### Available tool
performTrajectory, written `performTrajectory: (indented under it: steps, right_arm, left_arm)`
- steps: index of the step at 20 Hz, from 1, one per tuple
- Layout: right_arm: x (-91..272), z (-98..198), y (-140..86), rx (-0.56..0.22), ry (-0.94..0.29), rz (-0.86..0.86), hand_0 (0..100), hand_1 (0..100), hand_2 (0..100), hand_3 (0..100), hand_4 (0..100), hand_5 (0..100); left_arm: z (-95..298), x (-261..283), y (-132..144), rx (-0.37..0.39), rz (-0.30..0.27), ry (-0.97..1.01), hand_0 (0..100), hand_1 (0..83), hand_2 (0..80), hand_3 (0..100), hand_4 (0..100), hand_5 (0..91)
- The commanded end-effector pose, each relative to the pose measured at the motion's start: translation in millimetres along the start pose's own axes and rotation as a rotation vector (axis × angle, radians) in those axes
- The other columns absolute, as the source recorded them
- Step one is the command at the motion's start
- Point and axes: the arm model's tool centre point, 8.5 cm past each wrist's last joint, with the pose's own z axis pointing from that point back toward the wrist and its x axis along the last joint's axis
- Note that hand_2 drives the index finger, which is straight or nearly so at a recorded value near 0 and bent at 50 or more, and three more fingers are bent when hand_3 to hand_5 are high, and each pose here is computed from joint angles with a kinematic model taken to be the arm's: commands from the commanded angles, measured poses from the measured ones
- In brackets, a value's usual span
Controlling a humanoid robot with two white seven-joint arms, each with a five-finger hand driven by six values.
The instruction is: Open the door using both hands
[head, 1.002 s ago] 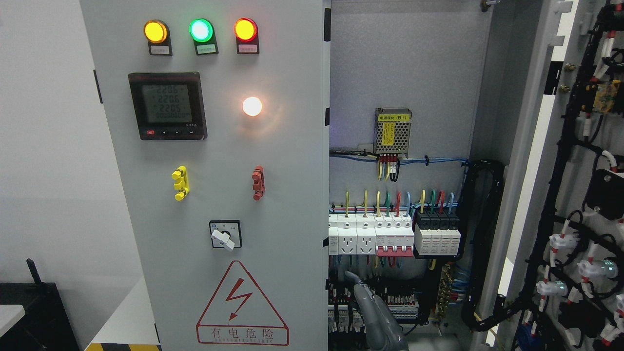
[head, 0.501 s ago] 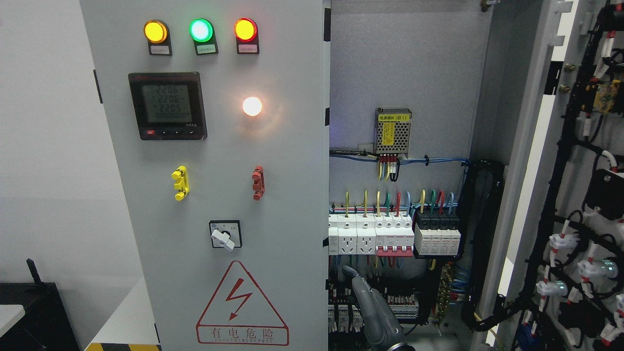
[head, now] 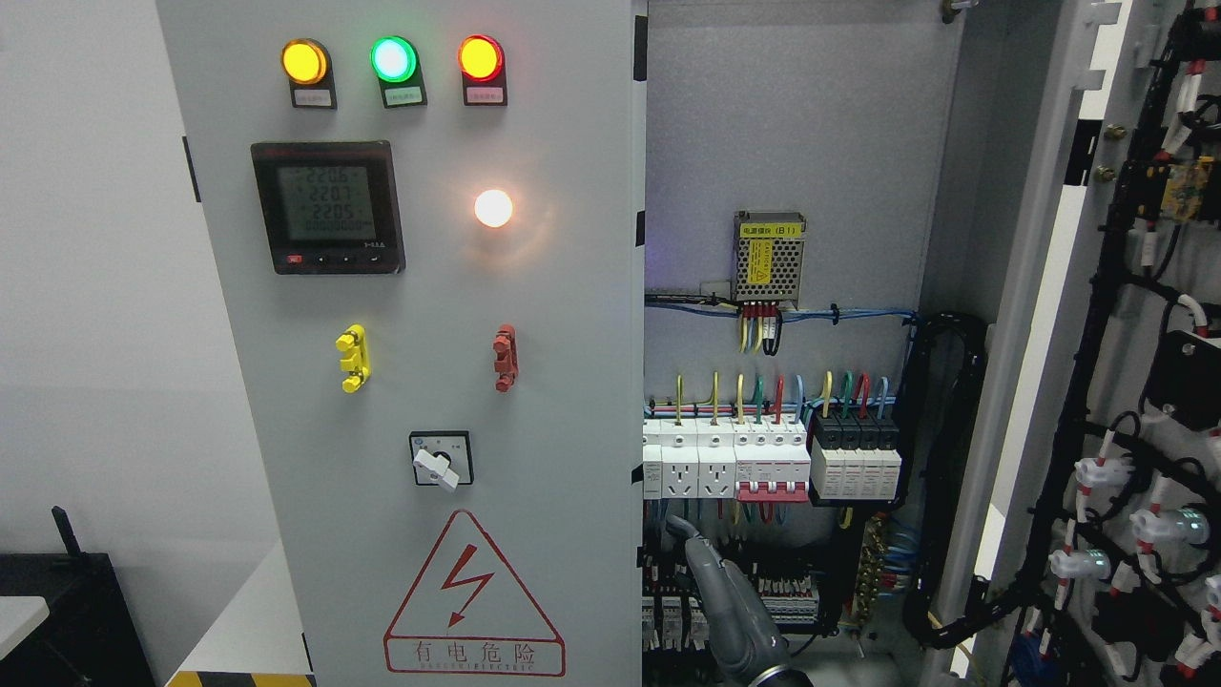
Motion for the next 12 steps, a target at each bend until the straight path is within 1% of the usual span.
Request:
performTrajectory:
  steps: [1,12]
  right_arm:
    - [4.0,-4.4,2.8,0.012,-0.007,-0.007,23,0,0,0,0,0]
    - [3.6,-5.1,8.3,0.031,-0.005,-0.002,23,0,0,0,0,0]
  left_arm:
    - [0.0,0.1,-0.1,0.0,0.0,0.0,0,0.0,0.0,0,3,0.0]
    - [0.0,0.1,-0.1,0.0,0.0,0.0,0,0.0,0.0,0,3,0.0]
